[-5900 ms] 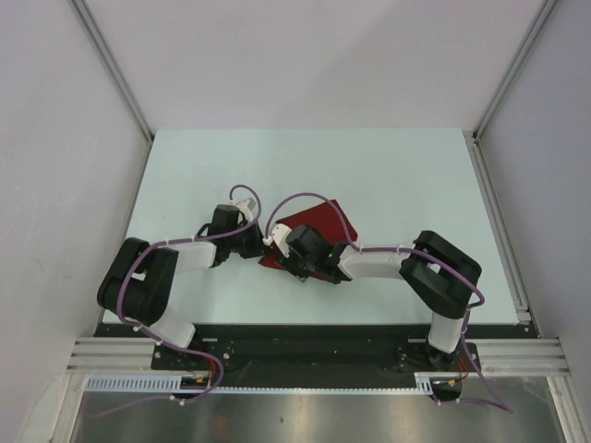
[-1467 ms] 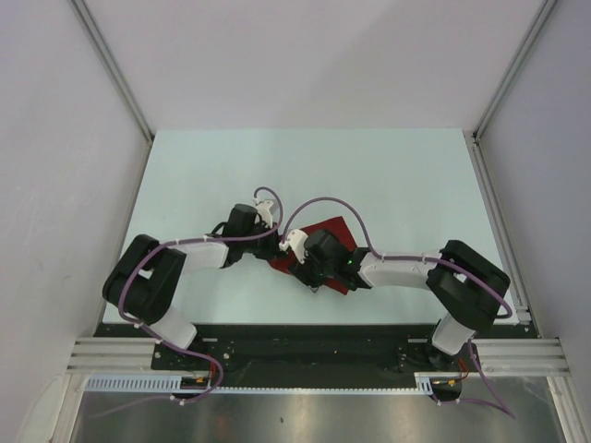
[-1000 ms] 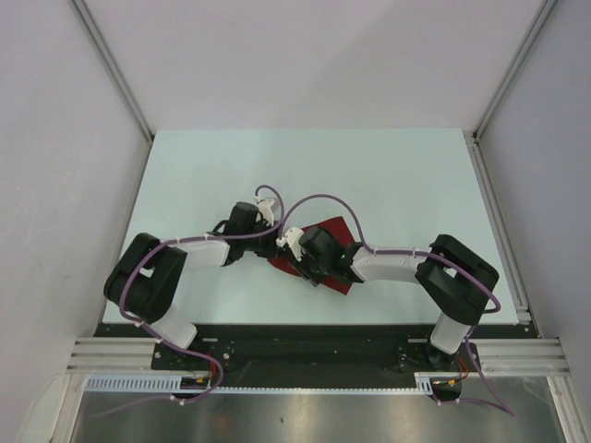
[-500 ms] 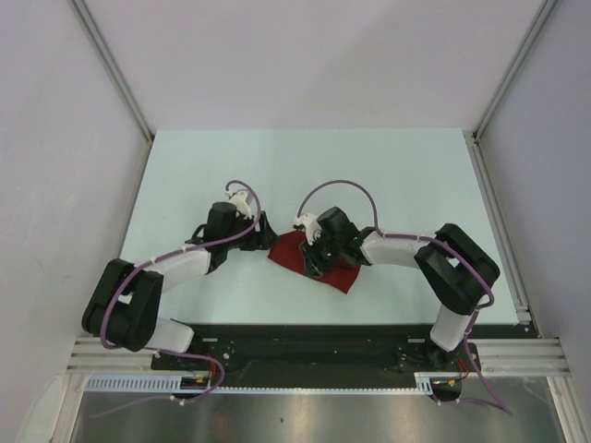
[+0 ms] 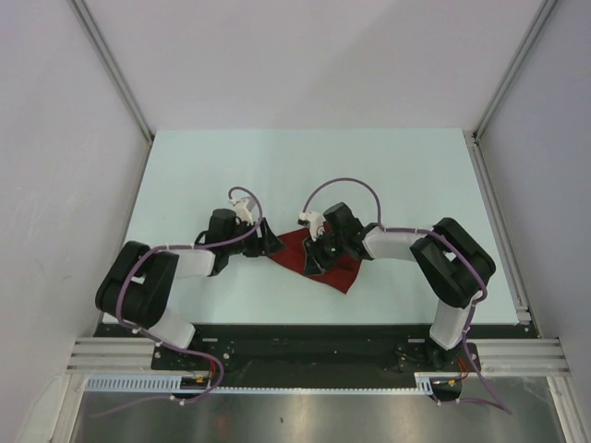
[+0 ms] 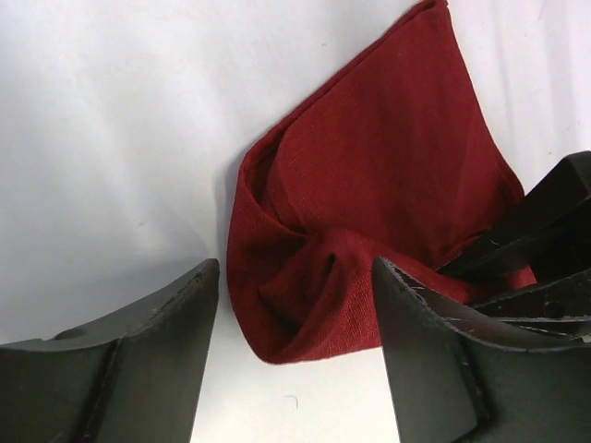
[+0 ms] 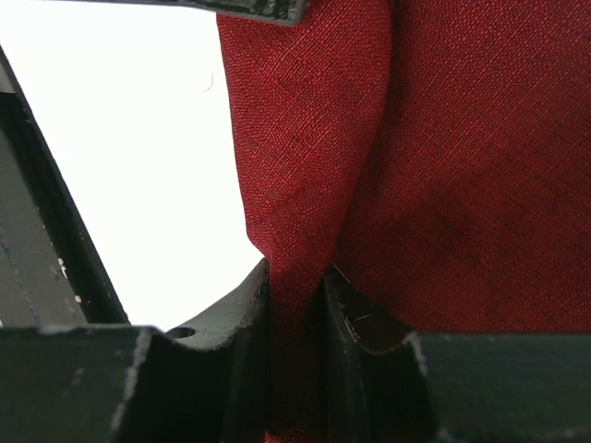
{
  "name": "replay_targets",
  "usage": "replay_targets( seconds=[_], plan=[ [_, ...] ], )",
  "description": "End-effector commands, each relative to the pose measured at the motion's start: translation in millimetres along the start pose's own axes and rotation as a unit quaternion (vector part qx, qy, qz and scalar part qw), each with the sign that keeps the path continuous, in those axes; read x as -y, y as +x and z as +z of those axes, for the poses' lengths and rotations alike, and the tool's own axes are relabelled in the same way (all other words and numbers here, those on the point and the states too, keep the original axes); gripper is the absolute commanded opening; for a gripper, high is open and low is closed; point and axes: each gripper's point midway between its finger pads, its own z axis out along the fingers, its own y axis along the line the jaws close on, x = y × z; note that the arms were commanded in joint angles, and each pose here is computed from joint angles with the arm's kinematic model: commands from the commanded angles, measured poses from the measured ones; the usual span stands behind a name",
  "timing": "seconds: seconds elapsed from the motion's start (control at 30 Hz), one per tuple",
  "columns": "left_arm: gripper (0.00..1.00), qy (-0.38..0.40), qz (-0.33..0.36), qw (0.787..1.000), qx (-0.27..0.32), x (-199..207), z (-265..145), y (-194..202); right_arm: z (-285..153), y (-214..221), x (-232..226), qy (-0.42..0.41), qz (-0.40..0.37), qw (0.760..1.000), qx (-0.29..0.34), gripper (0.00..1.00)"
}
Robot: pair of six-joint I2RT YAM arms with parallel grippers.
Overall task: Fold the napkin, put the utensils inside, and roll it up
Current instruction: Roll the napkin with the utensil
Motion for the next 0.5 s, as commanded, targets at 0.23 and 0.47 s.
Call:
replay_targets(
  seconds=[0.23,0.47],
  plan=[
    [0.26,0.062,-0.007,0.998,-0.007,13.1,12.7,-0.6,0.5,33.1,0.0,0.001,0.045,0.997,-0.066,0.43],
    [0.08,0.039,0.0,0.999,-0.032,4.6,15.9,3.5,-43.0,-25.5,4.8,0.092,0.007,0.995,-0.03,0.61]
  ],
)
